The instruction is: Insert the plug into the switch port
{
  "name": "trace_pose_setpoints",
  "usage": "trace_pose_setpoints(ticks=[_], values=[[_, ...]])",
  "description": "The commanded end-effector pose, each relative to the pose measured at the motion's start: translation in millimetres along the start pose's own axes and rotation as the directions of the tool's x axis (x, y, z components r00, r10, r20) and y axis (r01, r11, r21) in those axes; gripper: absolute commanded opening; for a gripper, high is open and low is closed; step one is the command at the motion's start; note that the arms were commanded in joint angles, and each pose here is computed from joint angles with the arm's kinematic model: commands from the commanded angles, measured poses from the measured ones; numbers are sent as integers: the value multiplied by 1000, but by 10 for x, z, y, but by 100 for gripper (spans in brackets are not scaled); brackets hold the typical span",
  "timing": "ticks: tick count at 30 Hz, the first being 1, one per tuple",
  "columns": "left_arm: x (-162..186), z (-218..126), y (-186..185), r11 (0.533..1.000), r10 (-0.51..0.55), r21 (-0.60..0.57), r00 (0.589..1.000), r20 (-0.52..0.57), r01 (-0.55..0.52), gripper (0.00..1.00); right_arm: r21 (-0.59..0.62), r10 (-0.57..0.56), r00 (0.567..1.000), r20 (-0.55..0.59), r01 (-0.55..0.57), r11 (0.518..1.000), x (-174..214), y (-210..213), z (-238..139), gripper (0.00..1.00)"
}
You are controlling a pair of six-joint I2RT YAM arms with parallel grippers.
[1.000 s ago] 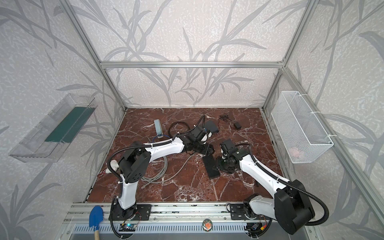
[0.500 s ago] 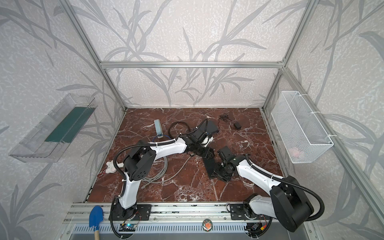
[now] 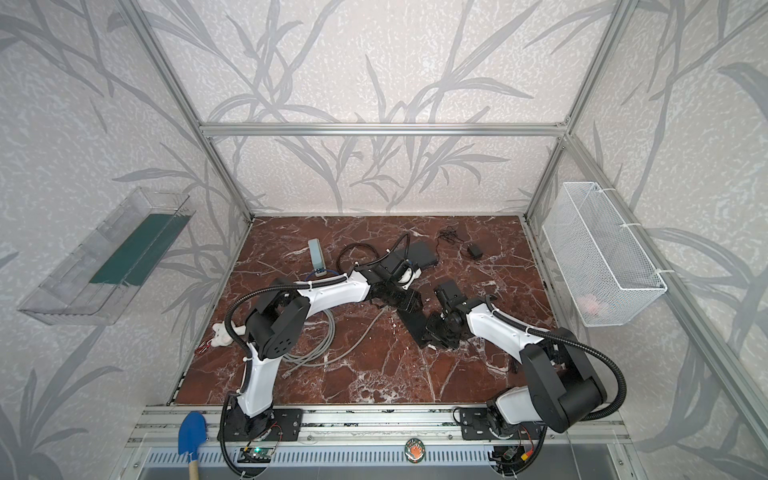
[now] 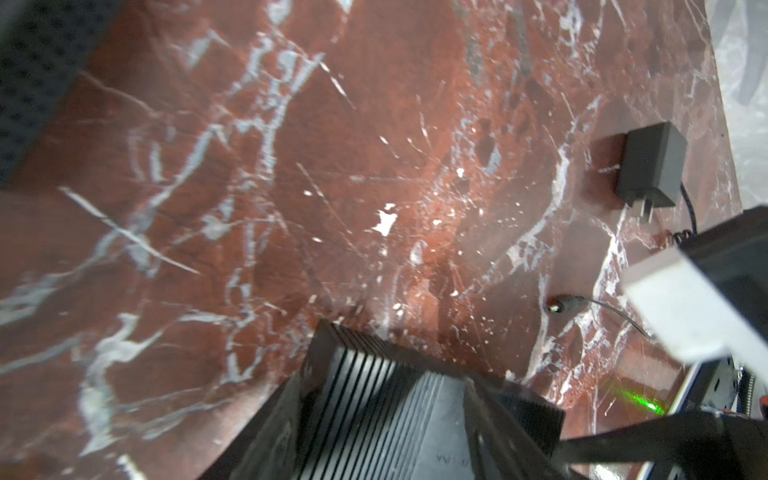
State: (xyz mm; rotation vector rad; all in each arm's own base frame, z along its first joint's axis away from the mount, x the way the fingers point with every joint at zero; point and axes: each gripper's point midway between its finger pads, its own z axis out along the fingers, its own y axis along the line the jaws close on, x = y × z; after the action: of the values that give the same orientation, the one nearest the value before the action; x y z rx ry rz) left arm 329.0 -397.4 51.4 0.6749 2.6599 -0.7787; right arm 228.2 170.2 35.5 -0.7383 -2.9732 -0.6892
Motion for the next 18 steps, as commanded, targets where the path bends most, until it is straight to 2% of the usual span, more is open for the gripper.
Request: trace_pose_setpoints(ticks=[1, 12, 18], values=[[-2, 33, -25, 999, -27, 34, 999, -41, 28, 61, -19, -78, 995, 64, 79, 997, -315, 184, -27, 29], [-345, -11, 279, 997, -78, 13, 997, 19, 78, 61, -41, -131, 991, 38, 132, 990, -617, 368, 54, 29], [-472, -102, 414, 997, -73, -9, 995, 62, 74, 65, -17, -213, 977, -28, 213, 977, -581, 364, -18, 33]])
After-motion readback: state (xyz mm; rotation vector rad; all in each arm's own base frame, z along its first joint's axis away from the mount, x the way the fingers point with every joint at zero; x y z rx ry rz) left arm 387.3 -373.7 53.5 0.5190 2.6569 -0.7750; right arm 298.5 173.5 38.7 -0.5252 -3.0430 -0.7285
